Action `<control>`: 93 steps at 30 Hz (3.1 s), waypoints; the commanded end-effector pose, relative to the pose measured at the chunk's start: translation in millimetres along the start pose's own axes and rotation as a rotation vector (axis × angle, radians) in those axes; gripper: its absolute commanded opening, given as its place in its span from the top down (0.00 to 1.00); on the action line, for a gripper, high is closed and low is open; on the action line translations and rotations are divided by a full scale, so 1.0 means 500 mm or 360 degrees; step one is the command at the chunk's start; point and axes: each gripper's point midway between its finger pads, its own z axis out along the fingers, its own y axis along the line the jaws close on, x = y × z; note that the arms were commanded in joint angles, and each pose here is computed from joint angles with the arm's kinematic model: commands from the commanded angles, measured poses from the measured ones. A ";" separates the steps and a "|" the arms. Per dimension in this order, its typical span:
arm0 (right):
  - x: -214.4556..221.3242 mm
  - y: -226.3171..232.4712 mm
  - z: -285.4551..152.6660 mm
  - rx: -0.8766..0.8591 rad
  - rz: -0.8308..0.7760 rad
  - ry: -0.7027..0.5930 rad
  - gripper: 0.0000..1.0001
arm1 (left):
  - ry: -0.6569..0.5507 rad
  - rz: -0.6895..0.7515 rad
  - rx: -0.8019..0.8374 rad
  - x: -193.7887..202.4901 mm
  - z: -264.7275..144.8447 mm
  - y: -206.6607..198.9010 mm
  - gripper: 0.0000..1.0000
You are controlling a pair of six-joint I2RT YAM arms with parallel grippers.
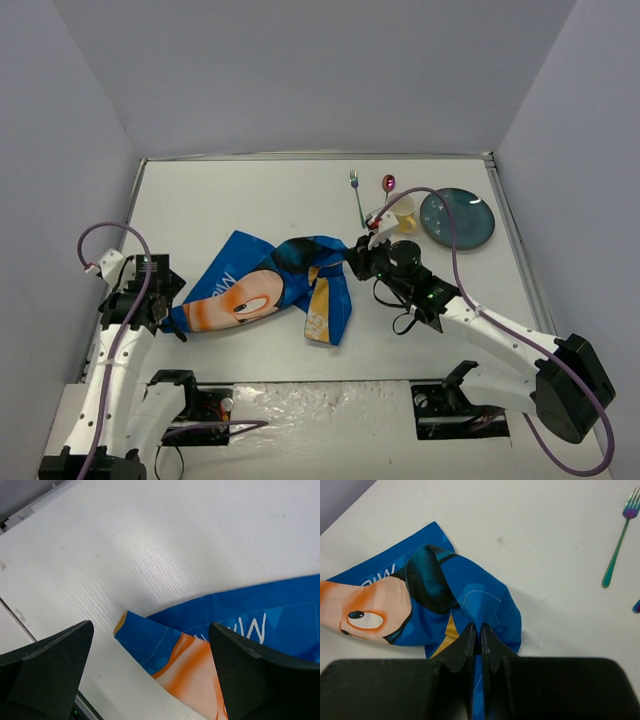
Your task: Set the dinner table for one person
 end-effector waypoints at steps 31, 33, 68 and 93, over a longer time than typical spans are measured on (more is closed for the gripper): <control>-0.058 0.073 -0.054 -0.0222 -0.0056 -0.0193 1.00 | 0.0715 0.0049 -0.0061 0.114 0.056 0.000 0.07; -0.058 0.074 -0.056 -0.0224 -0.0061 -0.0193 1.00 | 0.0717 0.0026 -0.0076 0.119 0.058 0.005 0.09; -0.217 0.035 -0.046 0.0107 -0.0224 -0.0289 1.00 | 0.0330 -0.0130 0.0252 -0.075 0.065 -0.115 1.00; -0.543 -0.032 0.083 0.0308 -0.0876 -0.0731 1.00 | -0.0758 -0.0231 0.1320 -0.610 -0.162 -0.391 1.00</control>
